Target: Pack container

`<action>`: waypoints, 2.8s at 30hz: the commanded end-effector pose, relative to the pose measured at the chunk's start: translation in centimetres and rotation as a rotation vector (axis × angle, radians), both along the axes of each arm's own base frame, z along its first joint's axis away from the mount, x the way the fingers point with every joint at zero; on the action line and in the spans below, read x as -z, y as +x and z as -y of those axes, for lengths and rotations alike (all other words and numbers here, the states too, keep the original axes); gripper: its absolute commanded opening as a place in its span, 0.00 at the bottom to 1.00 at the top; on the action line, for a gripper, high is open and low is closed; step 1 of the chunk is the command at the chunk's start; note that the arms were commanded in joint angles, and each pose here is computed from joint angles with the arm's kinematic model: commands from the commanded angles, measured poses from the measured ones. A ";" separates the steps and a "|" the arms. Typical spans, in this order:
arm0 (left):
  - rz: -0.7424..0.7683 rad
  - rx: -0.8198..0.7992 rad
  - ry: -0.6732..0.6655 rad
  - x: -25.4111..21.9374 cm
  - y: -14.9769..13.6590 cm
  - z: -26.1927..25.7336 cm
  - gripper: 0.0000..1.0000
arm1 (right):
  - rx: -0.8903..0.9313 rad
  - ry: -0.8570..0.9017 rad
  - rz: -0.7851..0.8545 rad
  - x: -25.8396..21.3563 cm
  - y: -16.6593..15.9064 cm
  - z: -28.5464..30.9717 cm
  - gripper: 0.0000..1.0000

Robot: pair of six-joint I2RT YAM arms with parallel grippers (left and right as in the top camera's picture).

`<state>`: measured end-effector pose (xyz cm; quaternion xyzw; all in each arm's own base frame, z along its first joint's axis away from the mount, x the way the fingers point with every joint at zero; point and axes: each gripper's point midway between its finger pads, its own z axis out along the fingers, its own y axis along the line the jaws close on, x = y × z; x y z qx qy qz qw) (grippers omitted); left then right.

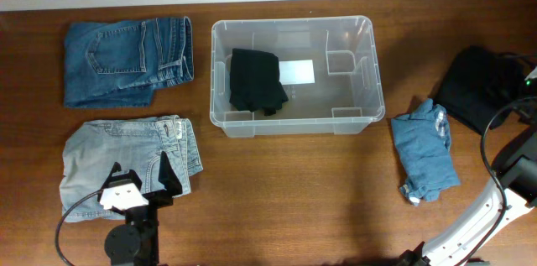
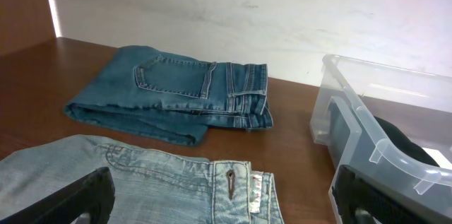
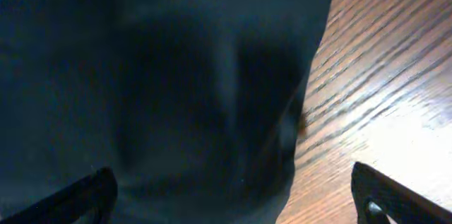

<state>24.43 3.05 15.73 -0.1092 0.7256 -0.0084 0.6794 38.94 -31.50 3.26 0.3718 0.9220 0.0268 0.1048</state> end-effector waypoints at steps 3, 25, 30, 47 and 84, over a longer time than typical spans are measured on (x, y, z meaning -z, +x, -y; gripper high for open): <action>-0.002 -0.012 0.009 0.1 -0.1 -0.3 0.99 | 0.009 0.007 -0.027 1.8 -0.4 -0.3 0.98; -0.002 -0.012 0.009 0.1 -0.1 -0.3 0.99 | -0.031 0.115 0.020 5.8 1.3 -2.6 0.98; -0.002 -0.012 0.009 0.1 -0.1 -0.3 0.99 | -0.030 0.127 0.038 5.9 1.7 -2.7 1.00; -0.002 -0.012 0.009 0.1 -0.1 -0.3 0.99 | -0.067 0.455 0.385 -0.6 5.5 -5.7 0.04; -0.002 -0.012 0.009 0.1 -0.1 -0.3 0.99 | -0.914 0.437 0.513 -27.3 7.6 -42.4 0.04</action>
